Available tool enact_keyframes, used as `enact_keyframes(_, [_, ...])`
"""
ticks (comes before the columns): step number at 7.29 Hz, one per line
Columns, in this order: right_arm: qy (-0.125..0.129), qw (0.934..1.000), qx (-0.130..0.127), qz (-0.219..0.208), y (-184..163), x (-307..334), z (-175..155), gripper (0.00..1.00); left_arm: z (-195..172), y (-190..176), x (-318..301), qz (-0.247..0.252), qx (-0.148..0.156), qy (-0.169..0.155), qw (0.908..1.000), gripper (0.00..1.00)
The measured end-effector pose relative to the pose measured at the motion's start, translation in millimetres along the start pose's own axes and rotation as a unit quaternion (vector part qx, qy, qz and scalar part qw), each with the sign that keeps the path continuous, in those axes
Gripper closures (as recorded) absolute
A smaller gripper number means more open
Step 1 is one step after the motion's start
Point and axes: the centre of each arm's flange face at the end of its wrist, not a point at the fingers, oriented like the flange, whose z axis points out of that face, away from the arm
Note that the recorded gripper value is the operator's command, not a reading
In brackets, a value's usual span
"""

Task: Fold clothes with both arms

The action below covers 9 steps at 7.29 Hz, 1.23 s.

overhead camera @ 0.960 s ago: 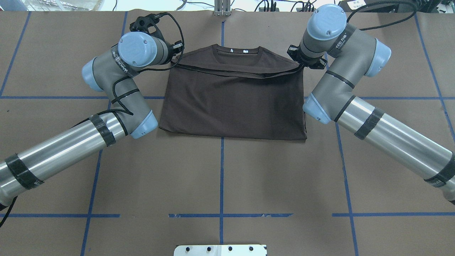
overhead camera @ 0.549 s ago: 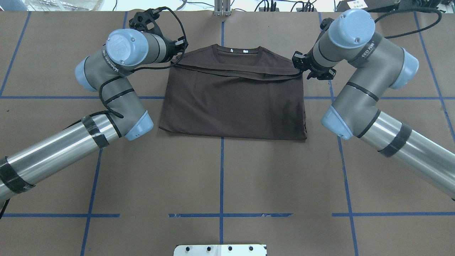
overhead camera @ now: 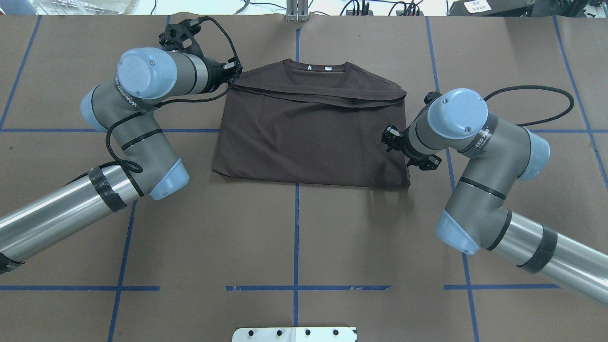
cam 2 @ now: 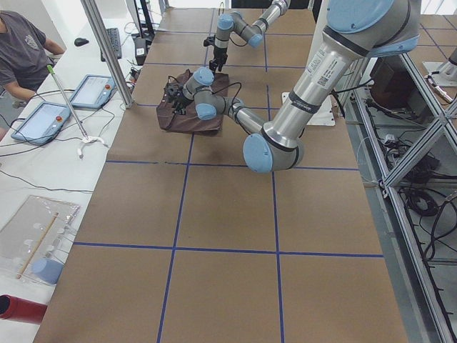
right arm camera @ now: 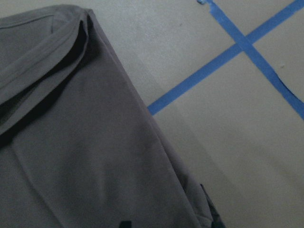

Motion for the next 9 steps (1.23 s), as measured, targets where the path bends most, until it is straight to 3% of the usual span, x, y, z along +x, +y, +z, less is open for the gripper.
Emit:
enact_keyframes(2, [0.008,0.9998,-0.002,0.017,18.0,8.0,9.5,0.32,-0.1,1.9,1.0,-0.011,-0.001,0.0,0.9999,0.64])
enact_keyframes(7, [0.019,0.9997,-0.009,0.01,35.2,44.9,8.5,0.33,1.6,3.2,-1.9,-0.027,-0.001,-0.005,0.9996,0.64])
enact_keyframes(8, [0.021,0.9997,-0.009,0.007,39.3,46.9,10.5,0.72,1.8,3.3,-2.2,-0.027,-0.001,-0.005,0.9996,0.64])
enact_keyframes(9, [0.02,0.9997,-0.01,0.007,41.5,47.2,10.6,1.0,2.1,3.4,-2.5,-0.027,0.0,-0.006,0.9996,0.64])
